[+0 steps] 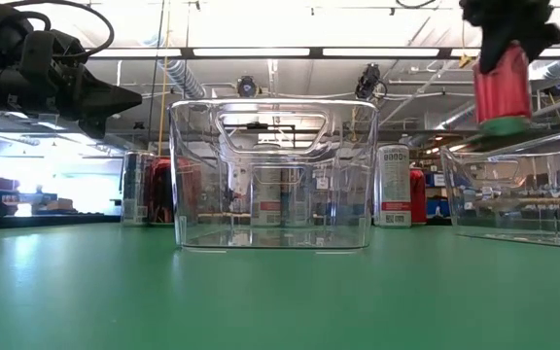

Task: Sort soda cans
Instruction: Put the bottom right red-black soda can into the middle right transparent bin

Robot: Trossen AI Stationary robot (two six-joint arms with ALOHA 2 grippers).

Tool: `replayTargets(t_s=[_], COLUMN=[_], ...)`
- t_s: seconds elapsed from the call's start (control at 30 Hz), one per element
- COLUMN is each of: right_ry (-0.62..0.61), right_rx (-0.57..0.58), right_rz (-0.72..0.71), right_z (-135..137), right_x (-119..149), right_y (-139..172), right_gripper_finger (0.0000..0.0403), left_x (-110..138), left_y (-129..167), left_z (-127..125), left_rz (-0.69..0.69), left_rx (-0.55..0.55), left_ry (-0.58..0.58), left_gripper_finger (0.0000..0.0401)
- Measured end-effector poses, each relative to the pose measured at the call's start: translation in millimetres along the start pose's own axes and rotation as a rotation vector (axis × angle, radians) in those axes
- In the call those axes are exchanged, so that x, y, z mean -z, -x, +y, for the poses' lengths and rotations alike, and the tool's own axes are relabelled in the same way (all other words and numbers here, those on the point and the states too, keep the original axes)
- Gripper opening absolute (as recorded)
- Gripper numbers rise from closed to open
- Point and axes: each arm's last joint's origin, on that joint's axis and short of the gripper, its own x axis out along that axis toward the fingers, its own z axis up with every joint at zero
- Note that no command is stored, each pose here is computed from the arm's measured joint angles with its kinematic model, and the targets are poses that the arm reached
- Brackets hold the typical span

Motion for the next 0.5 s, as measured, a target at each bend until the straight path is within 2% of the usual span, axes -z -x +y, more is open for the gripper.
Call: replayTargets(t_s=[0.23,0.5], right_ry=[0.014,0.092], right_rx=[-0.071,-0.001], right_rz=[0.032,0.047], right_z=[27.6,70.8], right_x=[24.2,54.3], right_y=[4.8,-7.7], right_gripper_finger=[0.029,0.029], left_x=[0.0,0.1], left_y=[0.0,0.0], left_z=[0.0,0.0], left_rz=[0.0,0.0], left_rx=[0.001,0.0], left_ry=[0.0,0.0], left_gripper_finger=[0.0012,0.0012])
